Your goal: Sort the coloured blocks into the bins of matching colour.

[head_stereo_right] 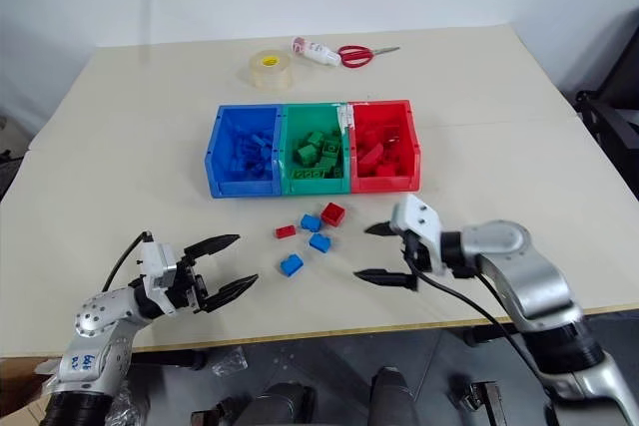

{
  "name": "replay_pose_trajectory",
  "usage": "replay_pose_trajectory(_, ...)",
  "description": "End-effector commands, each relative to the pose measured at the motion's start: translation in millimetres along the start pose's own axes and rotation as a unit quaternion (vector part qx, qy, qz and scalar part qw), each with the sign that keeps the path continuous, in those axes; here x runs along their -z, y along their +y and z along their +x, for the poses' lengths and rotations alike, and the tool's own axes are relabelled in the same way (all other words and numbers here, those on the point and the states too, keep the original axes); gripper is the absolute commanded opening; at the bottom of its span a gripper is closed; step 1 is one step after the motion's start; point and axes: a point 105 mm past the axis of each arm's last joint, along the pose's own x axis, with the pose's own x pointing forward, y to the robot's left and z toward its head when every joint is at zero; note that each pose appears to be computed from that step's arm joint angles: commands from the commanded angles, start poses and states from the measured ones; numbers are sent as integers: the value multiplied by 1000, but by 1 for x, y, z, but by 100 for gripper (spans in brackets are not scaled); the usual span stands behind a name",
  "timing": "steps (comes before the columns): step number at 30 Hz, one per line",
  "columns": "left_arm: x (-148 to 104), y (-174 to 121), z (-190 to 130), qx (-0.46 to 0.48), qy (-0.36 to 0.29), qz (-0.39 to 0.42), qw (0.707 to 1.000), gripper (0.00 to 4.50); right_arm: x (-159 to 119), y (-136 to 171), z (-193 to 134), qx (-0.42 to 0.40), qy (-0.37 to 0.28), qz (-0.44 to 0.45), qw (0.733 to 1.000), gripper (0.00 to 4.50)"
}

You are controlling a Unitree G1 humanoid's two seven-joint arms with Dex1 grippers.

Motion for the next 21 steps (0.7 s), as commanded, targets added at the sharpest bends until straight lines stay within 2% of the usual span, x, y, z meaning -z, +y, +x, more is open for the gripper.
replay_pose_trajectory(1,-5,3,-4,2,-4,14,1000,450,-11,5,-10,16,-8,-14,1000,447)
replay_pose_trajectory(7,-2,1,-3,7,-2,13,1000,450,-17,-1,9,39,-21,2,999,447)
replay_pose_trajectory(15,-2,-10,-4,0,-6,12,1000,450,-30,-4,67,17,-49,-12,999,447)
replay_pose_trajectory(21,-4,-14,-10,-14,-2,16,1000,450,-31,-3,98,-3,-51,-24,998,447)
